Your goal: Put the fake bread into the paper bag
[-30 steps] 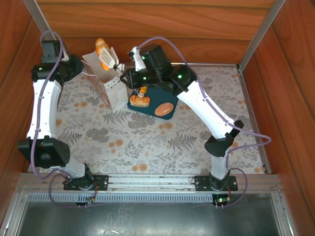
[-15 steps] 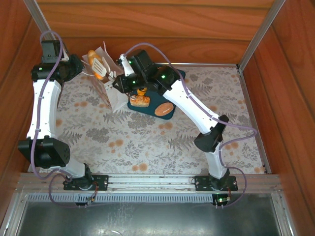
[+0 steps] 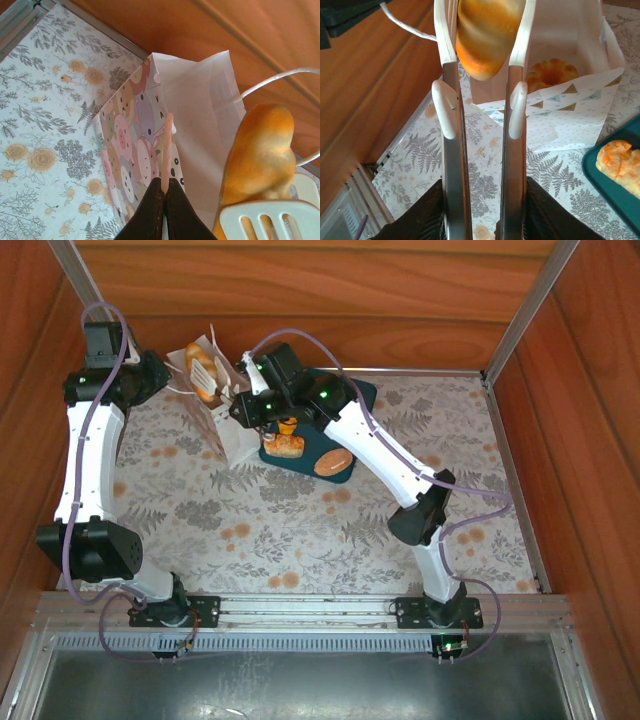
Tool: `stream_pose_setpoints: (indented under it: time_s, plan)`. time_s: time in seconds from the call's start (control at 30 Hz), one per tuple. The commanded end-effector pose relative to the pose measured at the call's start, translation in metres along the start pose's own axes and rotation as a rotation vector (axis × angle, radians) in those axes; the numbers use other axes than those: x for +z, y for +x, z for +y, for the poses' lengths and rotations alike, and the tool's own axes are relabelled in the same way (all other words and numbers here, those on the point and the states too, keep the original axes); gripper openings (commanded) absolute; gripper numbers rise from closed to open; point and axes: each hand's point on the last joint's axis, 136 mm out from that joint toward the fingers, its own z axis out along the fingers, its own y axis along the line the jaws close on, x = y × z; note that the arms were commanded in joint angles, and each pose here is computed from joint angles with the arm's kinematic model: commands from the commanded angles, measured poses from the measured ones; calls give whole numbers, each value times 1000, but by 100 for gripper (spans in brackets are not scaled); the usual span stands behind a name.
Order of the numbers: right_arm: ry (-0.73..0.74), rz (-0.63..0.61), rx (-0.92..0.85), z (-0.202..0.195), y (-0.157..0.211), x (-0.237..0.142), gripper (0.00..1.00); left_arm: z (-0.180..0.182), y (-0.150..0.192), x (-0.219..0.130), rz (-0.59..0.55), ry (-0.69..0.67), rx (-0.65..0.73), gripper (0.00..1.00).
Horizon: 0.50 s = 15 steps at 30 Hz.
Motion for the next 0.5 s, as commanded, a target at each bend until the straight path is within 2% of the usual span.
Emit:
stream_pose_setpoints:
  time_s: [0.0,0.2,0.47]
  plan:
    - [-1,-61,-19,0,-18,-6,45,-1,0,-5,-1,16,-16,0]
    - [-2,-63,-18,1,-19,-8,50,-1,0,-5,-2,16,-16,0]
    - [-62,-83,-24,17,-25,-30,46,-1,0,-5,-3,16,-16,0]
